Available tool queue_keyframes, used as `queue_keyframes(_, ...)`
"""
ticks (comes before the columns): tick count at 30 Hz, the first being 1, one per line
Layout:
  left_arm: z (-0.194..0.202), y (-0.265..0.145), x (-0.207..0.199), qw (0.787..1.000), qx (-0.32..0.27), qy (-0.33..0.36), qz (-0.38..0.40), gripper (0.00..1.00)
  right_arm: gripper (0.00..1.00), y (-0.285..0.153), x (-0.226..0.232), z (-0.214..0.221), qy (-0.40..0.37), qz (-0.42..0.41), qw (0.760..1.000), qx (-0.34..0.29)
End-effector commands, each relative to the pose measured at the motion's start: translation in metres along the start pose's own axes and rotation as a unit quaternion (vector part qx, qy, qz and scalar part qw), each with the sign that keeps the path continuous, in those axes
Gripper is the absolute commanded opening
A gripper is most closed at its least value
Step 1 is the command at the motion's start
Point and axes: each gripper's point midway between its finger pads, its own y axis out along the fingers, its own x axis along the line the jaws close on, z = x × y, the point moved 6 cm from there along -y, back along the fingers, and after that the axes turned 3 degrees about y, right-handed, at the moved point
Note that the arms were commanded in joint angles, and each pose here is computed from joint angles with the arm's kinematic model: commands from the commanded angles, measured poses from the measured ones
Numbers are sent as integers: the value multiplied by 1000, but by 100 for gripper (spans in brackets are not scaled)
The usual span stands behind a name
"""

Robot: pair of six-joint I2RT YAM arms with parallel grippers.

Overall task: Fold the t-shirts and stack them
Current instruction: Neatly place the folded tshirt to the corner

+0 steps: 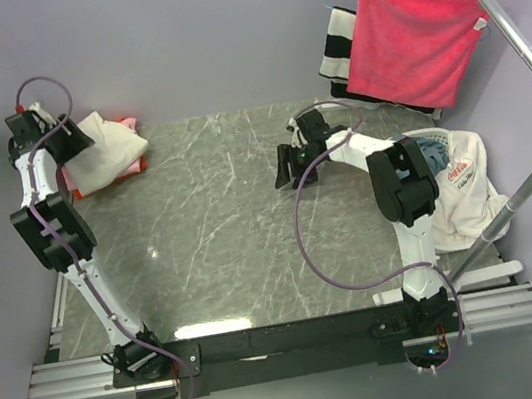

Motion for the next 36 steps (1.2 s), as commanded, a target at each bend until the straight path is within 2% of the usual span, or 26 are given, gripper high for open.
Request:
queue_keyframes(1, -11, -9, 0, 998, -32, 21, -44, 94, 68, 6, 7, 3, -20, -2, 1000, 12)
queue_keyframes(2, -12, -11, 2, 998, -37, 16, -53, 100, 68, 6, 7, 4, -21, -2, 1000, 14)
queue_keyframes(6, -34, -38, -4, 992, -89, 16, -83, 99, 68, 2, 9, 6, -24, 5, 1000, 7)
queue_keyframes(15, -69, -163, -65, 973, -212, 22, -89, 99, 68, -44, 20, 0, -38, 31, 996, -71)
queue_keyframes(18, -52, -195, -93, 975, -217, 14, -47, 99, 69, -61, 23, -1, -38, 43, 993, -101)
queue_keyframes(19, -36, -205, -105, 978, -209, 2, -24, 99, 68, -69, 26, -1, -39, 41, 991, -118)
queue_keyframes(21, -17, -210, -136, 978, -200, 2, 58, 99, 69, -80, 25, -2, -35, 53, 987, -148)
queue_keyframes(23, 15, -217, -158, 977, -185, 10, 105, 99, 71, -99, 31, -2, -38, 50, 981, -183)
queue_keyframes(24, 24, -218, -167, 977, -182, 16, 112, 99, 84, -107, 30, -3, -38, 62, 977, -201)
queue_keyframes(27, 63, -222, -207, 977, -141, 35, 158, 99, 98, -136, 33, -1, -43, 74, 963, -256)
queue_keyframes(28, 82, -225, -225, 975, -122, 46, 180, 99, 100, -150, 35, 2, -45, 73, 958, -275)
queue_keyframes(30, 97, -232, -245, 971, -128, 53, 195, 99, 100, -159, 32, 8, -47, 83, 952, -292)
queue_keyframes(33, 129, -231, -262, 968, -95, 66, 221, 99, 100, -180, 32, 12, -43, 94, 938, -331)
queue_keyframes(36, 146, -240, -270, 971, -81, 81, 209, 100, 100, -187, 20, 26, -35, 119, 926, -357)
